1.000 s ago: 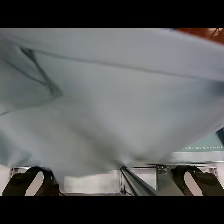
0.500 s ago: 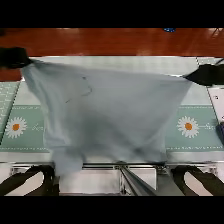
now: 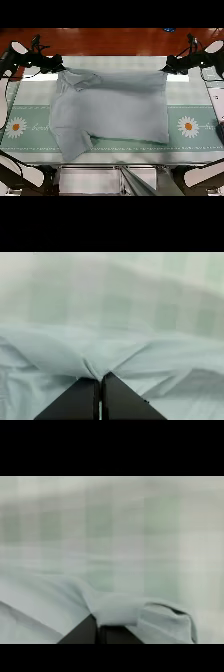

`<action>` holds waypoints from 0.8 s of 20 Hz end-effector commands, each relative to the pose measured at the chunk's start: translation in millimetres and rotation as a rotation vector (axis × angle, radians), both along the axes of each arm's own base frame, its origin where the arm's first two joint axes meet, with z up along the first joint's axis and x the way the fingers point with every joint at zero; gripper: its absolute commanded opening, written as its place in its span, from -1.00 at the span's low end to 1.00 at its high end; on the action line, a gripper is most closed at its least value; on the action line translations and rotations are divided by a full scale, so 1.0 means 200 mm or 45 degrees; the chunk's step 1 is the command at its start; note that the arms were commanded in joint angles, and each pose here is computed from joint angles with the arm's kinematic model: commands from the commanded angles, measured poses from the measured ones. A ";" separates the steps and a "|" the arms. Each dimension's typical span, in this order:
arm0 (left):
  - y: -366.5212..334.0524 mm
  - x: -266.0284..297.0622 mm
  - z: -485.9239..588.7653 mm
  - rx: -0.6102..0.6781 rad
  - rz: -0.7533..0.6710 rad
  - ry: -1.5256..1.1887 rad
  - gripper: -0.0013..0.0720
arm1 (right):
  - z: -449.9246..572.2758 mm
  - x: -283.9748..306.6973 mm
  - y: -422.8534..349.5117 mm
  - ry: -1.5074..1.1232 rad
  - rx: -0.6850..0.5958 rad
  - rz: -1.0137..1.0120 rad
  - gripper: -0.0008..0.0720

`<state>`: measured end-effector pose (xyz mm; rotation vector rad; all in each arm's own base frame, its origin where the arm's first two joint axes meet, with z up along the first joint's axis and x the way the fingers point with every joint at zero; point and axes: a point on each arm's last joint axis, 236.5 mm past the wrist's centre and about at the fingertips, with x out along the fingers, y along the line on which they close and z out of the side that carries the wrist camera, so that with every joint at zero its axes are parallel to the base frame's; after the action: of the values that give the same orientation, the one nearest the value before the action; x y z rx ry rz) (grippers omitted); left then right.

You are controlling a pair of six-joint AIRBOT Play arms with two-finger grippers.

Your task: Fold the shirts.

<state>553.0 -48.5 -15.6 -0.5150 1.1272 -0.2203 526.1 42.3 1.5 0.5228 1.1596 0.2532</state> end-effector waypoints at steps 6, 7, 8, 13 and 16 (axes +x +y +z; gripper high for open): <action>0.14 -0.43 -0.12 0.059 -0.405 0.371 -0.92 | -0.17 -0.37 -0.10 0.388 -0.183 0.292 -0.92; 0.16 -0.47 -0.12 0.048 -0.402 0.413 -0.92 | -0.18 -0.42 -0.12 0.433 -0.203 0.307 -0.92; 0.20 -0.50 -0.14 0.054 -0.367 0.458 -0.92 | -0.19 -0.46 -0.13 0.477 -0.210 0.311 -0.92; 0.23 -0.56 -0.22 0.109 -0.352 0.537 -0.92 | -0.34 -0.55 -0.11 0.569 -0.183 0.292 -0.92; 0.15 -0.61 -0.28 0.100 -0.396 0.589 -0.91 | -0.43 -0.56 -0.05 0.566 -0.110 0.247 -0.91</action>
<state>443.8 -10.2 -62.2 -0.3348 1.6047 -0.3269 418.4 23.7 -69.5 0.3433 1.6494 0.2620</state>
